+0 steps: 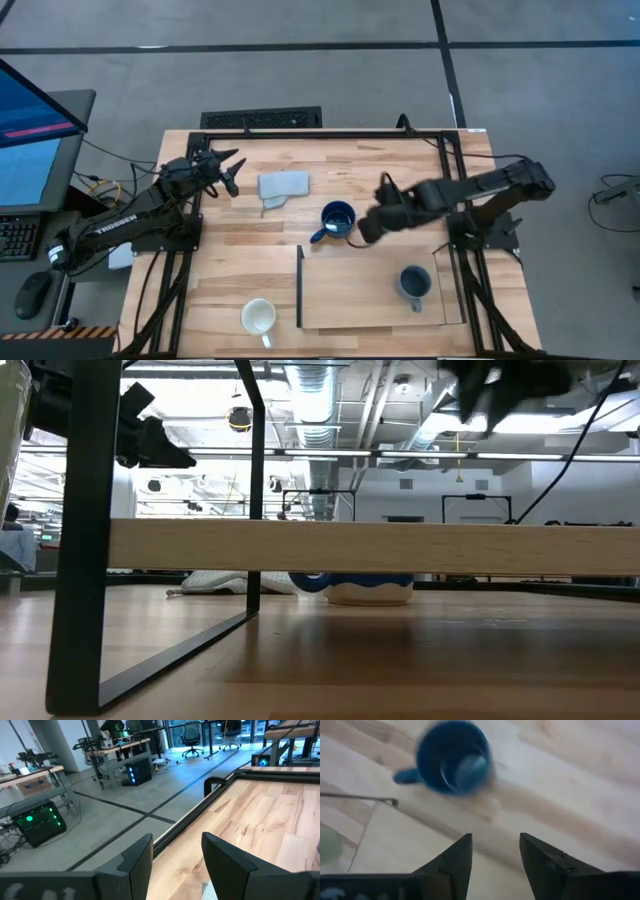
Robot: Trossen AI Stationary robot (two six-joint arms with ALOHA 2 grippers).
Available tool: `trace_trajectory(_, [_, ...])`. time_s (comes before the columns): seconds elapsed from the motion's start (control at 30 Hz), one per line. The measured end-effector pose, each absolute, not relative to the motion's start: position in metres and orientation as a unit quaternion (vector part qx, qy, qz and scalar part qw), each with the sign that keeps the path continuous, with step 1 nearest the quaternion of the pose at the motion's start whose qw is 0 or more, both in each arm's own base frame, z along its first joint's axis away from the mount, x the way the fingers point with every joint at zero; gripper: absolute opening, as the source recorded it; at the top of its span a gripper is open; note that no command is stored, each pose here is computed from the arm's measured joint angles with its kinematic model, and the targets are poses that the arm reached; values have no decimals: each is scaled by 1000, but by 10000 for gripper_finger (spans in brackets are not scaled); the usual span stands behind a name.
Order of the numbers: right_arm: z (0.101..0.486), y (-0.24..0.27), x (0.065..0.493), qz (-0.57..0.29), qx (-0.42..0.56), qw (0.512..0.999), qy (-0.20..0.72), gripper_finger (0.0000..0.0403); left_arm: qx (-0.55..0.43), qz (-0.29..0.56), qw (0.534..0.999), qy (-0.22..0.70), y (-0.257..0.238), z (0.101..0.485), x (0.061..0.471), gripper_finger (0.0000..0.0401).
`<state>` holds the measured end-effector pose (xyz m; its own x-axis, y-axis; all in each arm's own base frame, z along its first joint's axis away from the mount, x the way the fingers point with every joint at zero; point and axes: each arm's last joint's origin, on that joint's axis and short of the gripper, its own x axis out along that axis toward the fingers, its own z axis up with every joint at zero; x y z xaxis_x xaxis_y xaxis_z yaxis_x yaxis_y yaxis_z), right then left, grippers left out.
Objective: Stack small to large cups/mugs on shelf
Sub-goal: Put the blue mug on the shelf
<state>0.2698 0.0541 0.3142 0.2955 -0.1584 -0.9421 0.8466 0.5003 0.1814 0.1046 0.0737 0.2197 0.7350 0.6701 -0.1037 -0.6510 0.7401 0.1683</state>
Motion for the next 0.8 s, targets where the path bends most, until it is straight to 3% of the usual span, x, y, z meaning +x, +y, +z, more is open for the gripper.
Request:
trace_trajectory(0.2, [300, 9, 306, -301, 285, 773, 480, 184, 56, 354, 929, 97, 73, 216, 104, 163])
trace_trajectory(0.47, [270, -40, 316, -320, 265, 727, 547, 180, 56, 354, 928, 102, 73, 215, 104, 163])
trace_trajectory(0.8, [236, -58, 332, -310, 281, 690, 590, 184, 54, 353, 928, 108, 73, 214, 104, 163])
